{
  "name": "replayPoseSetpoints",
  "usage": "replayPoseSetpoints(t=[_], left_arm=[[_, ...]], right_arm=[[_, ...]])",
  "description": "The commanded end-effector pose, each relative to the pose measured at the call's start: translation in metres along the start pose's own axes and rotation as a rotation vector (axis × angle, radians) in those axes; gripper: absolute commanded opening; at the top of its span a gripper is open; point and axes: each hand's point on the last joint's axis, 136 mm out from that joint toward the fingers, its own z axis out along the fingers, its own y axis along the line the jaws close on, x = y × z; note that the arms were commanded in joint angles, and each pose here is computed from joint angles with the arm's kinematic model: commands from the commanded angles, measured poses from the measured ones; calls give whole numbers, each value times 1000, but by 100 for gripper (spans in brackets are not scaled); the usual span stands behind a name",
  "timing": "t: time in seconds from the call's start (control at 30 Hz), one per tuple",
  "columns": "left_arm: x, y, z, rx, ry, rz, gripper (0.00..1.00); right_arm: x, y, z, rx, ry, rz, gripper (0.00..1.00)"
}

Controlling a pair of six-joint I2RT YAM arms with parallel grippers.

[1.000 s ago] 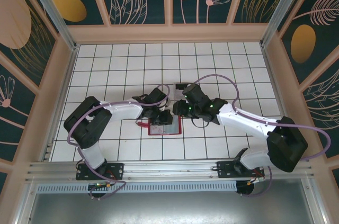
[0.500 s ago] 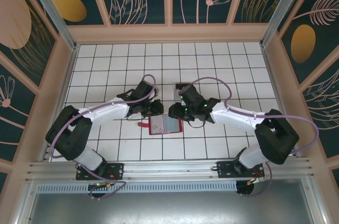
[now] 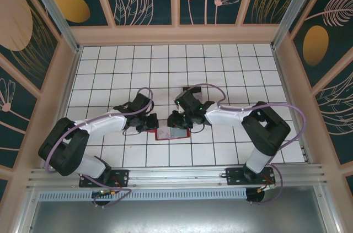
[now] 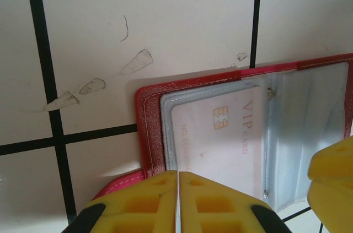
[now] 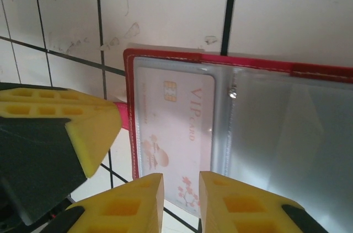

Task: Take the credit cards out of the card holder

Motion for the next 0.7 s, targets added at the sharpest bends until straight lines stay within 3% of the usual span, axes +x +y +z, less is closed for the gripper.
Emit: replayPoseSetpoints(t=[0.0,0.67], left_arm=[[6,7,-1,-25,18,12,12],[16,18,16,-66,94,34,15]], right_arm=[[-4,17,5,-56,10,-44,22],[0,-12,21,39,41,-31,18]])
